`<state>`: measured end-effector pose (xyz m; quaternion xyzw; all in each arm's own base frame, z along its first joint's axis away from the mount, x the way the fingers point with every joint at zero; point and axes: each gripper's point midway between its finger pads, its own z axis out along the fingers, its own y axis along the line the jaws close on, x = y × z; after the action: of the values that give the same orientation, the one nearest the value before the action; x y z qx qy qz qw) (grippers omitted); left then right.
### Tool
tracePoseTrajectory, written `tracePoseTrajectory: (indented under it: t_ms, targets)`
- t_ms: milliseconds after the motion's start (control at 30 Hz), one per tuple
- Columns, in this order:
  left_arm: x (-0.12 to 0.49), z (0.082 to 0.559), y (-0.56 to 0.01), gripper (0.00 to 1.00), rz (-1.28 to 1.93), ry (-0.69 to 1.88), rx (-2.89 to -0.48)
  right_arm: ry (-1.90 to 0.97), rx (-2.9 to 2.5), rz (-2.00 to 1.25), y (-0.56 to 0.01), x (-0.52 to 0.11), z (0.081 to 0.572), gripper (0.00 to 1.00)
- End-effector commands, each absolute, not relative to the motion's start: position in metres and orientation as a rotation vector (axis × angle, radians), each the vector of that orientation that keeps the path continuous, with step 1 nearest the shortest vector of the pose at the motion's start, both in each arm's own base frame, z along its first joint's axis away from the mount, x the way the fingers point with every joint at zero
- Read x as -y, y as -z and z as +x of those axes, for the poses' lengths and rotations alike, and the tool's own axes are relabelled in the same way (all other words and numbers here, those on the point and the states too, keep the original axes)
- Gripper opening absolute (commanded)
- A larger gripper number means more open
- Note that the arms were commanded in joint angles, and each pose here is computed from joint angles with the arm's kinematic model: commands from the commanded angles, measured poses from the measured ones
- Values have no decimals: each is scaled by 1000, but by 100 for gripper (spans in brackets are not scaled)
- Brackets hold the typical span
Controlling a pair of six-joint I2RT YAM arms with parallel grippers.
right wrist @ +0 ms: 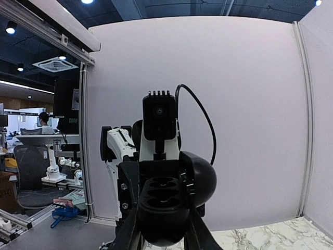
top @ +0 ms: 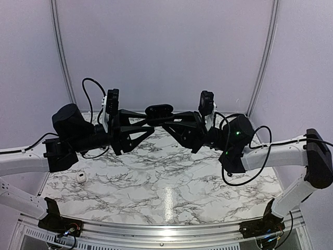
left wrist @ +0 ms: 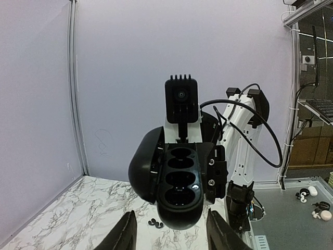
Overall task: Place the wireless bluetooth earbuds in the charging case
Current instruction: Pass from the right arm to the left
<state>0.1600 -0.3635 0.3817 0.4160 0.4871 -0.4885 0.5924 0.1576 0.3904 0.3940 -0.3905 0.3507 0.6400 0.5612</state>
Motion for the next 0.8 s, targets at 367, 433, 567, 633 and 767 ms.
tracePoseTrajectory:
  t_ms: [367, 433, 567, 633, 767]
  targets:
    - [365, 155, -411, 46, 945, 1154, -1031, -1515, -785, -855, -402, -393, 155, 0]
    - [366, 155, -412, 45, 941, 1159, -1030, -1514, -787, -850, -401, -393, 156, 0]
    - [366, 156, -412, 43, 934, 1166, -1031, -1510, -788, -838, -400, -392, 156, 0]
    - [366, 157, -413, 43, 931, 1165, -1030, -1508, -788, -836, -400, -391, 157, 0]
    - [368, 157, -414, 42, 928, 1174, -1029, -1507, -789, -832, -399, -391, 157, 0]
